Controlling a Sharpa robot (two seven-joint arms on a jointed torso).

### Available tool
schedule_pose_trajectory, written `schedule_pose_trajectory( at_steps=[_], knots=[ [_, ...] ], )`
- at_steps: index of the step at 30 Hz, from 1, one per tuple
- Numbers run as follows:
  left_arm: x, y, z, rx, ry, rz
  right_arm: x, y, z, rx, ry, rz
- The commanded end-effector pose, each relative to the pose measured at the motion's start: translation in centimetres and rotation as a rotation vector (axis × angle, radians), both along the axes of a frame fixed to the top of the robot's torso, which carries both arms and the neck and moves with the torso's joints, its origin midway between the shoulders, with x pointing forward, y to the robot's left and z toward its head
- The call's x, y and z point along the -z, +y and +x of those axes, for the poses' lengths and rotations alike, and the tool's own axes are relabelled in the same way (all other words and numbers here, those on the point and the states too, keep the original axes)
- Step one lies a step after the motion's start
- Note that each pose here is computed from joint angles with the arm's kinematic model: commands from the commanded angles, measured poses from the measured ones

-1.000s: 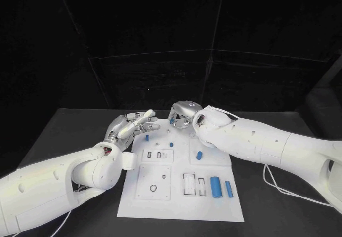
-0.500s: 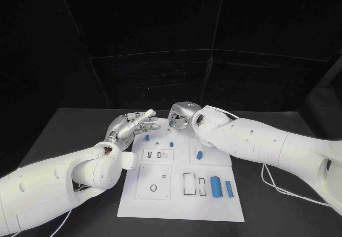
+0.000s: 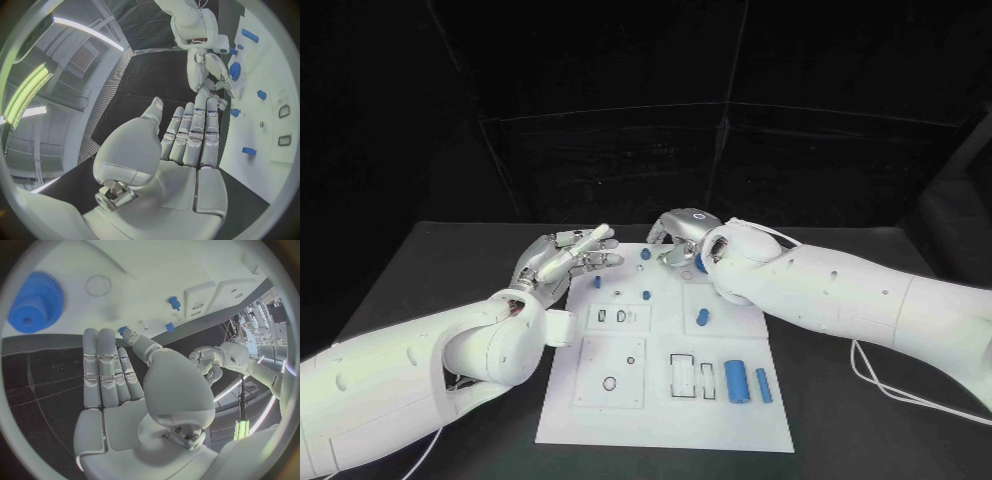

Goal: Assemble the parts on the task board

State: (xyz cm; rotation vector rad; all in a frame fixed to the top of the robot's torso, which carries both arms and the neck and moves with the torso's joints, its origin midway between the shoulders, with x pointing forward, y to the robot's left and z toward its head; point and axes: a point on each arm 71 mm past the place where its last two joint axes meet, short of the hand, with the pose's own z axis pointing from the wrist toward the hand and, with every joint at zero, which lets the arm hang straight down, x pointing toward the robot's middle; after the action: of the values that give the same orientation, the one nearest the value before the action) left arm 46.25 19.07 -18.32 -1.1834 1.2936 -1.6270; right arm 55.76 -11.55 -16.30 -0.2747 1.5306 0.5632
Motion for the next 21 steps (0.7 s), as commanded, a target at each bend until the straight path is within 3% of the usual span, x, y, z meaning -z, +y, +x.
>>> schedule_pose_trajectory(
  at_steps=[1, 3, 8, 14, 21],
  knots=[
    [-0.24, 0.0, -0.06, 0.016, -0.012, -0.003, -1.2, -1.4, -0.4, 0.035, -0.042, 0.074],
    [-0.28, 0.1, -0.04, 0.014, -0.013, -0.002, -2.0, -3.0, -0.7, 0.065, -0.023, 0.122],
    [-0.27, 0.3, 0.05, 0.011, -0.015, -0.001, -2.6, -6.3, -1.3, 0.148, 0.056, 0.196],
    [-0.25, 0.2, 0.12, 0.011, -0.015, -0.002, -2.0, -9.5, -1.3, 0.230, 0.169, 0.159],
    [-0.21, 0.0, 0.18, 0.016, -0.014, -0.004, -1.4, -10.8, -0.8, 0.259, 0.201, 0.069]
  ],
)
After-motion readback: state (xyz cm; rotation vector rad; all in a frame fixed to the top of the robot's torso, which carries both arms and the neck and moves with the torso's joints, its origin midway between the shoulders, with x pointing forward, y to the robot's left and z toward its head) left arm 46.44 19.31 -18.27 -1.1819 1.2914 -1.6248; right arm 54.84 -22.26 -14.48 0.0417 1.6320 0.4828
